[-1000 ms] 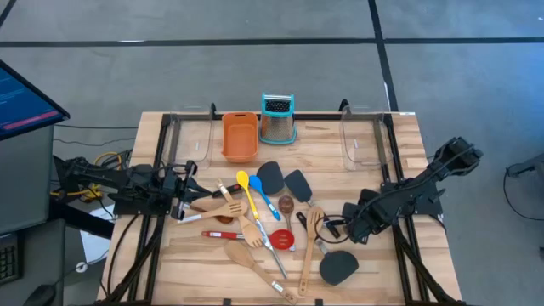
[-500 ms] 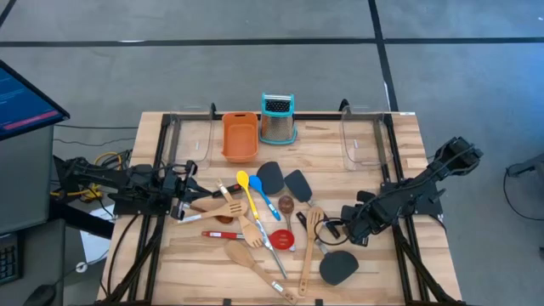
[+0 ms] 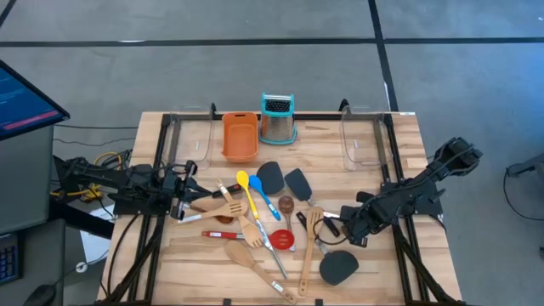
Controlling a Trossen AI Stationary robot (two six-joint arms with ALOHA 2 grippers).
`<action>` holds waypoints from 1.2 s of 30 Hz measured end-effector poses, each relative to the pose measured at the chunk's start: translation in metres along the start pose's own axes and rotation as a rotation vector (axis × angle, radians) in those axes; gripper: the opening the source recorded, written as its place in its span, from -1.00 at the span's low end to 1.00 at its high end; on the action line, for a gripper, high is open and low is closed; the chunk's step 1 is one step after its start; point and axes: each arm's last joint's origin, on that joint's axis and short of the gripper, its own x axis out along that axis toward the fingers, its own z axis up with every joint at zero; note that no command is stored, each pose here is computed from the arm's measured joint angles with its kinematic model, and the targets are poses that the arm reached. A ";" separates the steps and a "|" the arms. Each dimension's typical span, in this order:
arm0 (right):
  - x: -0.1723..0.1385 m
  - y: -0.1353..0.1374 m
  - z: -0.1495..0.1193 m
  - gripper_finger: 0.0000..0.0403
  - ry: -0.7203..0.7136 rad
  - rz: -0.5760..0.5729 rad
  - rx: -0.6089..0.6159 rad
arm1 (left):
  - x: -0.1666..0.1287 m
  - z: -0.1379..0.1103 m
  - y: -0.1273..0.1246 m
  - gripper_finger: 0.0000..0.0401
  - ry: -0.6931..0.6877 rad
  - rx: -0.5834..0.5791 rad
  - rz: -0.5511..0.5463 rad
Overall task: Pick & Place Kitchen Items
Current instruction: Put the silver knife into the orange bin
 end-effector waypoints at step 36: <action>-0.144 -0.017 0.027 -0.82 -0.503 -0.197 0.010 | 0.000 0.002 0.000 -0.99 -0.024 -0.002 0.001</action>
